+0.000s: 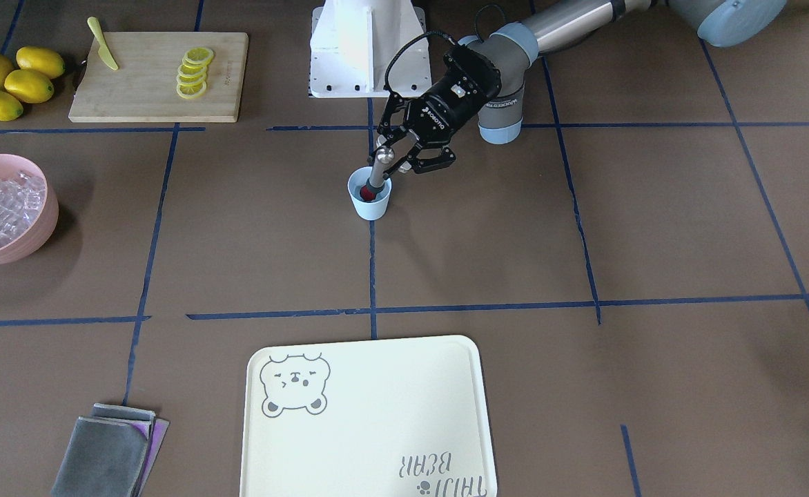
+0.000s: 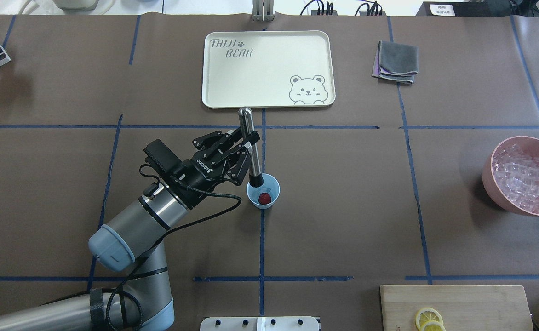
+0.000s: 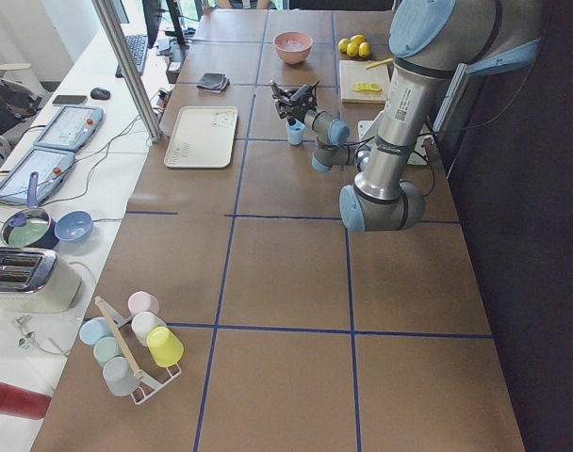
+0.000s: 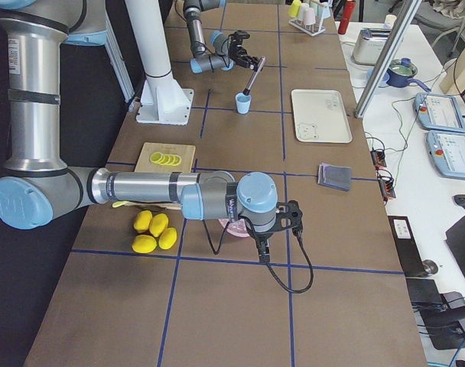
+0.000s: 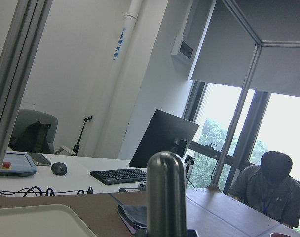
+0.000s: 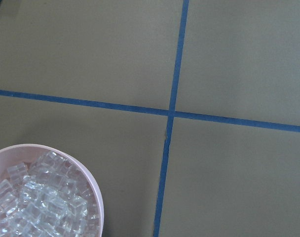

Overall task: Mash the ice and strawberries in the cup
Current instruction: 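Lower the rod into the cup and press down on the contents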

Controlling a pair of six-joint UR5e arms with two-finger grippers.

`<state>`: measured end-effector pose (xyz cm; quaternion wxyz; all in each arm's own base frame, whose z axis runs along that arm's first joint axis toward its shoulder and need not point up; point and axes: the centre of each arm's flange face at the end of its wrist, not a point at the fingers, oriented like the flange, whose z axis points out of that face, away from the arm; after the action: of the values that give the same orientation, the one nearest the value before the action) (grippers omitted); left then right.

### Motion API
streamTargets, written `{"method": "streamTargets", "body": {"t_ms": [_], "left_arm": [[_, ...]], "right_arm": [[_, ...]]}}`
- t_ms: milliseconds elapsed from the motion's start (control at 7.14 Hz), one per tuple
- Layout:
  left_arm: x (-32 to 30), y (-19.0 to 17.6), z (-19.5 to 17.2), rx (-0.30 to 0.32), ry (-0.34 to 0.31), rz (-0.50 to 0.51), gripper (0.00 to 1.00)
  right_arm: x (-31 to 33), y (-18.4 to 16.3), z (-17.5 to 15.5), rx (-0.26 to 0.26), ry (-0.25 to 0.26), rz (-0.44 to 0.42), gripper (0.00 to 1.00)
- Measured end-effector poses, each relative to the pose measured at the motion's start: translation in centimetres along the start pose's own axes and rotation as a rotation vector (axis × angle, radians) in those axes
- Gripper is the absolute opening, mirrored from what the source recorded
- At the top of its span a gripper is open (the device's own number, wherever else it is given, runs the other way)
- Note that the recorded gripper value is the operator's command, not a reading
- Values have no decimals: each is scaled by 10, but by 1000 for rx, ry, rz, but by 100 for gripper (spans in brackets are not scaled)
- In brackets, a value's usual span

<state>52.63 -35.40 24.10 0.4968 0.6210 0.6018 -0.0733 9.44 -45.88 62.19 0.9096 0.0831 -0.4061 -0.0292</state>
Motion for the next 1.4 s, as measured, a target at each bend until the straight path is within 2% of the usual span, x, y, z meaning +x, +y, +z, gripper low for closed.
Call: {"method": "streamTargets", "body": {"t_ms": [1400], "left_arm": [[8, 38, -9, -44, -34, 2, 0]], "right_arm": [[-1, -1, -1, 2, 0, -2, 99]]}}
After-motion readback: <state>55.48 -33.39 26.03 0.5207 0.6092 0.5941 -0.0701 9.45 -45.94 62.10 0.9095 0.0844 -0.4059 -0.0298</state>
